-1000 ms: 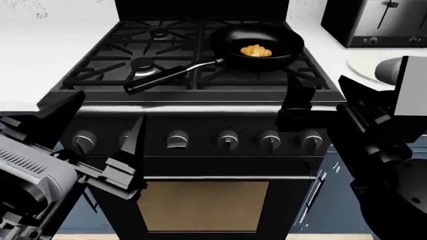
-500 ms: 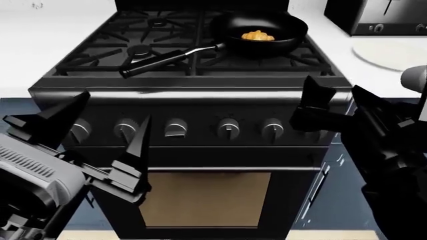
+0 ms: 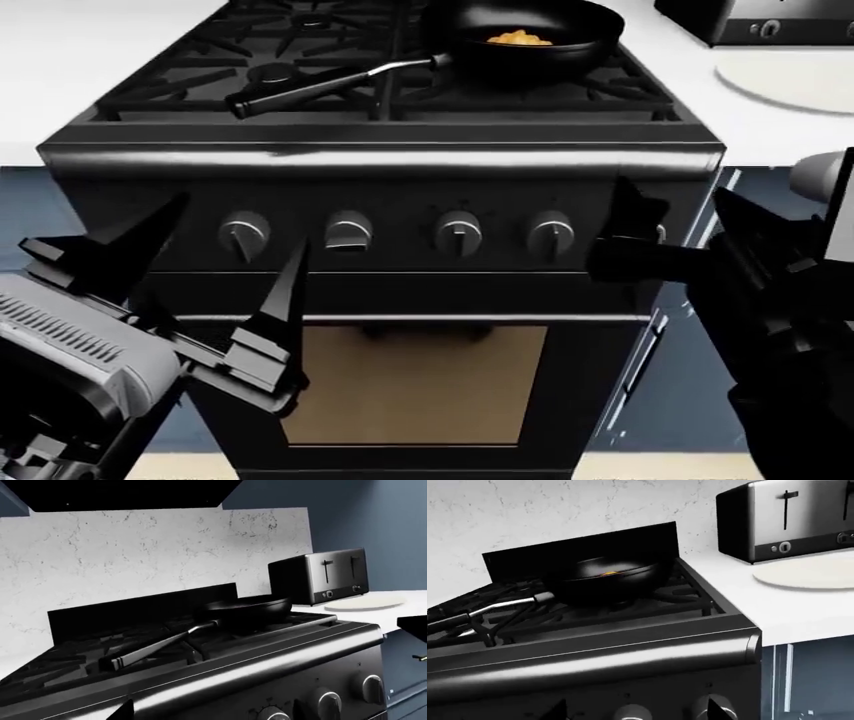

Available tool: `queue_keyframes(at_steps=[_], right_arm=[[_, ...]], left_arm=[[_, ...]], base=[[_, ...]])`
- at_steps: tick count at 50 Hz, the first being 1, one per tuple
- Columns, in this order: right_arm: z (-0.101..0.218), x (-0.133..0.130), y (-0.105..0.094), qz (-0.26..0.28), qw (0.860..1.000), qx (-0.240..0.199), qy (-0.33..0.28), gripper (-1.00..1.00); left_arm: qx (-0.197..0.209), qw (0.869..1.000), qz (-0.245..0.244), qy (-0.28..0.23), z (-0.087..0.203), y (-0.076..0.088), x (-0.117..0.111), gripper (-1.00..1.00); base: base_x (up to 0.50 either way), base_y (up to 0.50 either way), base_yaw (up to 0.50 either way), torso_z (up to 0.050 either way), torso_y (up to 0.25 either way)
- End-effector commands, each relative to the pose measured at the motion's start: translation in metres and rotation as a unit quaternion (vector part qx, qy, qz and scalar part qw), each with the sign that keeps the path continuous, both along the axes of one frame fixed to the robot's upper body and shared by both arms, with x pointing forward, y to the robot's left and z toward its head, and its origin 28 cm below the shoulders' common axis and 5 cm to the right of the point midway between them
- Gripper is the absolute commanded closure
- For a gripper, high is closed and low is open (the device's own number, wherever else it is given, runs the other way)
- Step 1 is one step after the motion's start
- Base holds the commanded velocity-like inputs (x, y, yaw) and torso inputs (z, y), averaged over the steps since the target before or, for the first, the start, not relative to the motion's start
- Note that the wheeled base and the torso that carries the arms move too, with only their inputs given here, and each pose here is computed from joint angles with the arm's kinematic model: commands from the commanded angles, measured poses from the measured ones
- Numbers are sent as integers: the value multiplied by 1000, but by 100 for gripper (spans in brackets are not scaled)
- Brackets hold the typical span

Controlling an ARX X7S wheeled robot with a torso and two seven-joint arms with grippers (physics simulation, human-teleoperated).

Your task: Pick the croissant and place it on the pan. Then turn on the stove to warm the croissant.

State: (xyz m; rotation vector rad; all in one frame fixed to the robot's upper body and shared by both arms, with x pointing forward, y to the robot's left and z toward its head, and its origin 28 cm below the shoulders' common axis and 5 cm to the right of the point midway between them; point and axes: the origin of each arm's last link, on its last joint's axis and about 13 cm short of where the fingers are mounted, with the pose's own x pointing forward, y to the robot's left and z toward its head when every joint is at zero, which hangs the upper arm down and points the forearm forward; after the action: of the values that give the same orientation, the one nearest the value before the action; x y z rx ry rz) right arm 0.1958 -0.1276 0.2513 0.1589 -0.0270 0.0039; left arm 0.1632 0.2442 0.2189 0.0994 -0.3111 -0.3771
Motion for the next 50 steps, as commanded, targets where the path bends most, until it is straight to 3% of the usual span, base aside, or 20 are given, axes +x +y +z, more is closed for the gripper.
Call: queue_keyframes(at_steps=[1,42,50], right_arm=[[-3,-3,-3,-10,1000,-21,7,-100],[-2,2,-15,-47,998,-42,16,-100],[-5,3,-17,-48,997,-50,18,-100]], left_arm=[[-1,1000,-2,2,-2,-1,0,-100],[-19,1000,-13,20,-11,-3,6,-100],[-22,999,-14,22,-13,-2,8,-100]], base=[[0,0,0,-50,0],[0,0,0,-50,0],[0,0,0,-3,0]])
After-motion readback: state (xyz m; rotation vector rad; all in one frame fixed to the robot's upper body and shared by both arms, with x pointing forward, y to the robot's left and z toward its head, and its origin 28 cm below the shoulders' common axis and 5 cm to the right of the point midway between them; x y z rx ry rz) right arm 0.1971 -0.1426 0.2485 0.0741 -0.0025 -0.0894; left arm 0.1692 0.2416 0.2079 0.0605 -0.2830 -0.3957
